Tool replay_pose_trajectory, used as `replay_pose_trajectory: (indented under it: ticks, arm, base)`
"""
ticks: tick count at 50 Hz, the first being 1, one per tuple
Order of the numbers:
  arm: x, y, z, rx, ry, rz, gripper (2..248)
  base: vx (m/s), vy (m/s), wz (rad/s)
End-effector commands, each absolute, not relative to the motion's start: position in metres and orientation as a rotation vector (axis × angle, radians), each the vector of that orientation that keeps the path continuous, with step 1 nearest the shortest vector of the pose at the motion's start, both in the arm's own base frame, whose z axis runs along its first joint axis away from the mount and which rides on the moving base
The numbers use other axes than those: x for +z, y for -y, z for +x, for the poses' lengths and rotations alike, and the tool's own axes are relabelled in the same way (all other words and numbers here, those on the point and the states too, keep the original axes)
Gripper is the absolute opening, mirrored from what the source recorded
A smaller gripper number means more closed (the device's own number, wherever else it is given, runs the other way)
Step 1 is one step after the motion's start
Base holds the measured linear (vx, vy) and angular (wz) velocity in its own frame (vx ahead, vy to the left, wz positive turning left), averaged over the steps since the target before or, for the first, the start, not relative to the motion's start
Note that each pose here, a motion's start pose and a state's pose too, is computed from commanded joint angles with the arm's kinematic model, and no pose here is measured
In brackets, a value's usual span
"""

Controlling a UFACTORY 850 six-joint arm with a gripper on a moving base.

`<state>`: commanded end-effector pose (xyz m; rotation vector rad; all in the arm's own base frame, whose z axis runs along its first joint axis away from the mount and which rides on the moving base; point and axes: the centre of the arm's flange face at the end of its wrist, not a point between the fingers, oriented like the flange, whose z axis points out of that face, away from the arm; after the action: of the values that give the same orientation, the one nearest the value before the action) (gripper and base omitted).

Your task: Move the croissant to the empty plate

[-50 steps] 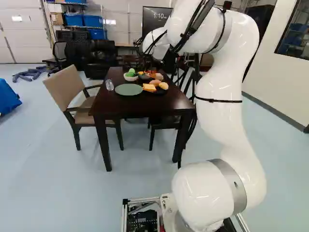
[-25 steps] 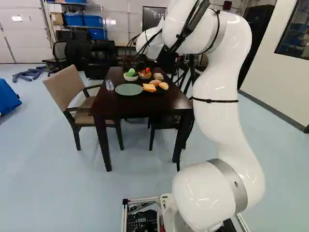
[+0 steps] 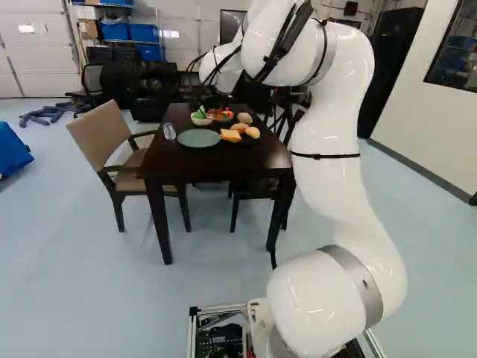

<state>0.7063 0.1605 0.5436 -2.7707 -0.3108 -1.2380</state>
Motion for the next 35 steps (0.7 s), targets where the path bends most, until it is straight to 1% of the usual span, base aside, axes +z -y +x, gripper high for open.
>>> replay_pose_trajectory:
  ticks: [26, 35]
  arm:
    - [0.508, -0.208, 0.72, -1.187, 0.391, -2.761, 135]
    - [0.496, -0.21, 0.723, -1.167, 0.394, -2.771, 135]
  base:
    - [0.0, 0.0, 0.0]
    - [0.0, 0.0, 0.0]
